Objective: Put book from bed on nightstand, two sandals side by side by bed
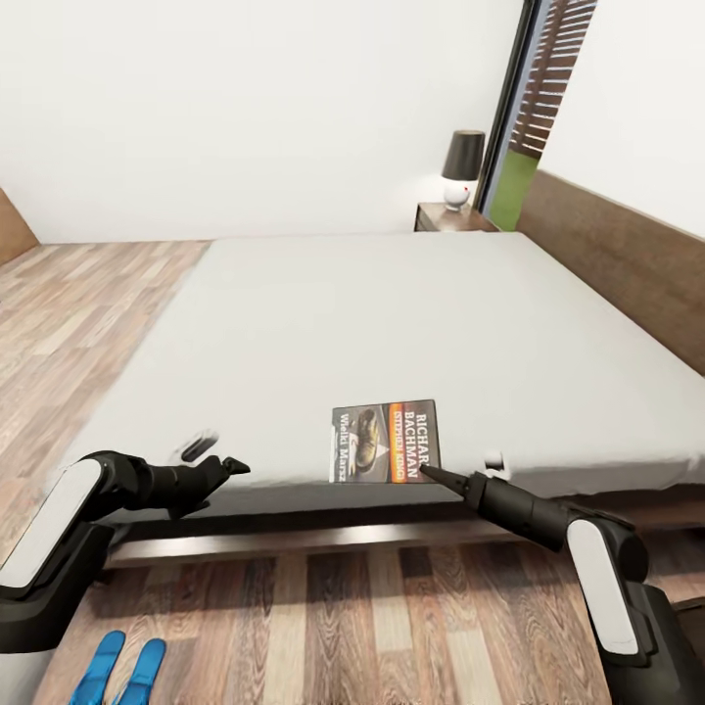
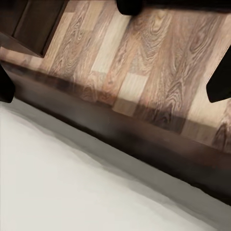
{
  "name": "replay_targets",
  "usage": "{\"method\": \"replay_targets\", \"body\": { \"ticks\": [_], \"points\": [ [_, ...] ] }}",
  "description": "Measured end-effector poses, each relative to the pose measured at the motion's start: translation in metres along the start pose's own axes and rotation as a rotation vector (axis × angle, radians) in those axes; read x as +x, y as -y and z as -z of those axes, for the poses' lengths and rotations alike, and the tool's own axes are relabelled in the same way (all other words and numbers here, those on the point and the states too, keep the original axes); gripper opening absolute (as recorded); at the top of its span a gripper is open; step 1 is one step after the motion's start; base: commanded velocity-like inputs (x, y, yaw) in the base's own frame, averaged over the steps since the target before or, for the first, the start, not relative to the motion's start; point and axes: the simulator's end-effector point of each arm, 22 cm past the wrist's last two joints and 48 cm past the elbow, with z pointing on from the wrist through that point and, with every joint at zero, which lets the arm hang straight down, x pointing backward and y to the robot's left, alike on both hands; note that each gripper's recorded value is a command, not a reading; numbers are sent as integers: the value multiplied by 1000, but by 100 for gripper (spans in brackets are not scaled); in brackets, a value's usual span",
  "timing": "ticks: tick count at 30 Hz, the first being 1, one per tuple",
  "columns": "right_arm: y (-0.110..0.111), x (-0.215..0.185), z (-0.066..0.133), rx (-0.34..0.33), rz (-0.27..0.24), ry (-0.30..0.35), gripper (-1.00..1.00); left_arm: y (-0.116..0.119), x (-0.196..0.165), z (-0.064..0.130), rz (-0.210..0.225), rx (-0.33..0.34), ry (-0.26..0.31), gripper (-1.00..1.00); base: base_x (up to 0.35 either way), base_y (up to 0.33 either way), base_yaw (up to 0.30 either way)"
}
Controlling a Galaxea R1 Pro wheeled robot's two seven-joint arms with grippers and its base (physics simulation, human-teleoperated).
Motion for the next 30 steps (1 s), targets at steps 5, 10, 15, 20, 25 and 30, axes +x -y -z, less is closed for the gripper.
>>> {"method": "replay_targets", "body": {
  "ticks": [5, 10, 15, 20, 25, 30],
  "points": [
    [-4, -2, -2, 0, 14, -4, -100, 2, 0, 3, -2, 4, 4, 100, -73, 221, 174],
    [-15, 9, -14, -22, 34, -49, -100, 3, -2, 5, -1, 7, 11, 100, -14, 53, 214],
    [-21, 7, -17, -31, 47, -53, -100, 5, -3, 8, 3, 10, 18, 100, -4, 17, 220],
    [-28, 2, -19, -40, 65, -51, -100, 5, -8, 12, 14, 13, 30, 100, -2, 7, 214],
    [-33, -1, -20, -49, 76, -49, -100, -3, -20, 21, 53, 19, 60, 100, -1, 2, 206],
    [-37, -3, -20, -52, 85, -48, -100, -5, -22, 25, 63, 21, 68, 100, 0, 1, 203]
  ]
}}
